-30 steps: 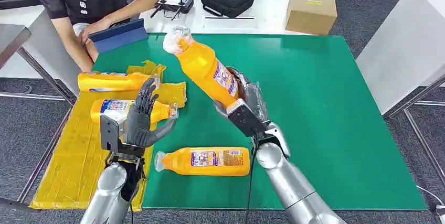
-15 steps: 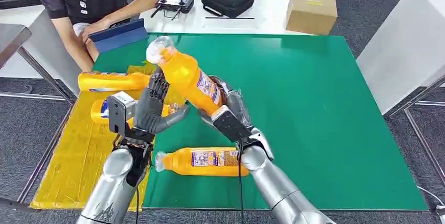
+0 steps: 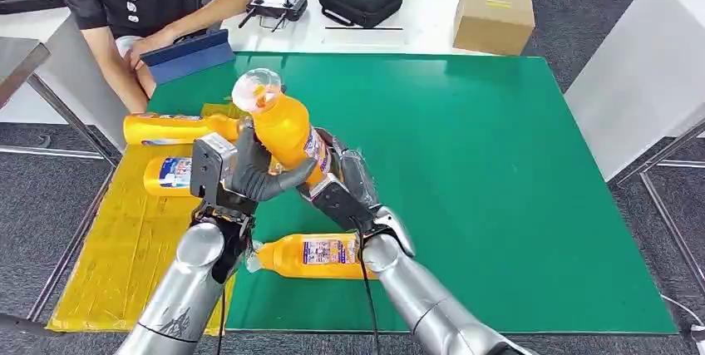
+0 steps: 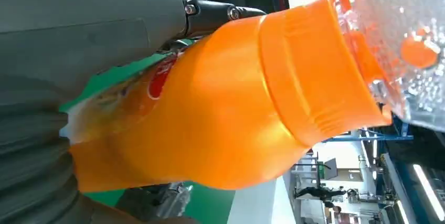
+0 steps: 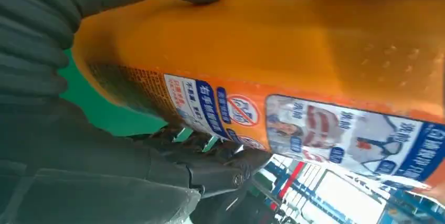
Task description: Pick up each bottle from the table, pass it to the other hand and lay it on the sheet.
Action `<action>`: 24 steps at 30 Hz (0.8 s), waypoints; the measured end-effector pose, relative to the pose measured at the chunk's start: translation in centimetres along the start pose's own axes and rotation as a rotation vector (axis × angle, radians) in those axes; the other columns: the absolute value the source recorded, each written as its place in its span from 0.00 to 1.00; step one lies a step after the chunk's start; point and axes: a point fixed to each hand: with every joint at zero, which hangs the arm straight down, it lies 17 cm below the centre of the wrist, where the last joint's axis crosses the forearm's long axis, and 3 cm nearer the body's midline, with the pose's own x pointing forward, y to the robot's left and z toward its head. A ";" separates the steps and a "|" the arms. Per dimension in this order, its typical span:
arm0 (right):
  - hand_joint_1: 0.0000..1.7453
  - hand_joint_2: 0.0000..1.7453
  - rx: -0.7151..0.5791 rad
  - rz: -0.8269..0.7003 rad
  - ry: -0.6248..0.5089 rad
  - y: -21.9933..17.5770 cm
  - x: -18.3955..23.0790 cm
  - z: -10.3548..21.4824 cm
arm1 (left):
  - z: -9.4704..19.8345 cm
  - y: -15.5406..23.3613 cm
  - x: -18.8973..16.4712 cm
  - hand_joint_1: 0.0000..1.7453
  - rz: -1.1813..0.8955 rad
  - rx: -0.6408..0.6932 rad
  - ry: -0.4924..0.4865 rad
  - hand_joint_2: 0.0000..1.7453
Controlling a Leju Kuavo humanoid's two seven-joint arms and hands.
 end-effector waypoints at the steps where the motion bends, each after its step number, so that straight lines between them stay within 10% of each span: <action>1: 1.00 1.00 0.001 -0.001 -0.001 0.1 0.0 0.0 | 0.0 0.0 -0.1 0.00 0.002 0.000 0.001 1.00; 24: 1.00 1.00 -0.151 0.254 -0.150 -1.6 4.0 -2.8 | -1.9 -1.3 1.2 0.00 0.007 -0.048 -0.025 1.00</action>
